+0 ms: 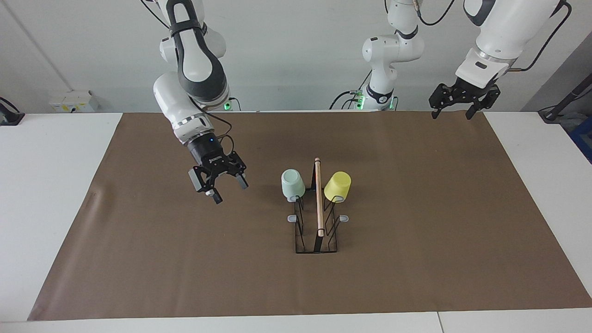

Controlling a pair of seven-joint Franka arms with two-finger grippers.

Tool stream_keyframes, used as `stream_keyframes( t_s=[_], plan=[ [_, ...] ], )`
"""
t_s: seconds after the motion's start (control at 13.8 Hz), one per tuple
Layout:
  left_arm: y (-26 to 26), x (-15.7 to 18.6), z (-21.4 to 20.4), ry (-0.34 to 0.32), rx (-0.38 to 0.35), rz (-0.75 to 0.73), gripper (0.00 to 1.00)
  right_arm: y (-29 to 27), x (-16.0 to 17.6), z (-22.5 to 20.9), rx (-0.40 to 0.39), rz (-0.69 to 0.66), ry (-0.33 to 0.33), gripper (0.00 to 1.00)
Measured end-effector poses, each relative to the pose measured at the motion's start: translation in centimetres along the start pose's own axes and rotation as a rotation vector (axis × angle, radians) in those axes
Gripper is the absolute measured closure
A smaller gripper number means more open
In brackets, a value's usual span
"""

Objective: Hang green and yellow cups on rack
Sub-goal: 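Open the right gripper and withdraw it from the green cup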

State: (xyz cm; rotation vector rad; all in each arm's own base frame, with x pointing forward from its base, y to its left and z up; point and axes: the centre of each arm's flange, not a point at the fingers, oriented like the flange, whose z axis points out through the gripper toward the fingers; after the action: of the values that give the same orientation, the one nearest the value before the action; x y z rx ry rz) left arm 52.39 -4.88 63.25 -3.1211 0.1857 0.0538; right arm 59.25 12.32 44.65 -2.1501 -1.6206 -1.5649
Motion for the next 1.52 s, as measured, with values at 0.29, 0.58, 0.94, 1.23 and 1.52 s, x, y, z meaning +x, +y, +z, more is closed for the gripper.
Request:
stream_keyframes(
  t_s=[0.29,0.58,0.94,1.23,1.52],
  plan=[
    [0.0,0.0,0.0,0.000,0.000,0.000,0.00,4.5,-3.5,-2.4,0.289,-0.061,-0.036,0.00],
    [0.0,0.0,0.0,0.000,0.000,0.000,0.00,8.5,-2.8,-7.0,0.524,0.046,-0.272,0.00],
    [0.0,0.0,0.0,0.000,0.000,0.000,0.00,9.2,2.5,-10.7,0.574,0.371,-0.618,0.00],
    [0.0,0.0,0.0,0.000,0.000,0.000,0.00,7.7,5.2,-13.1,0.534,0.635,-0.789,0.00],
    [0.0,0.0,0.0,-0.001,0.000,0.000,0.00,3.7,11.5,-14.8,0.410,0.789,-0.995,0.00]
  ],
)
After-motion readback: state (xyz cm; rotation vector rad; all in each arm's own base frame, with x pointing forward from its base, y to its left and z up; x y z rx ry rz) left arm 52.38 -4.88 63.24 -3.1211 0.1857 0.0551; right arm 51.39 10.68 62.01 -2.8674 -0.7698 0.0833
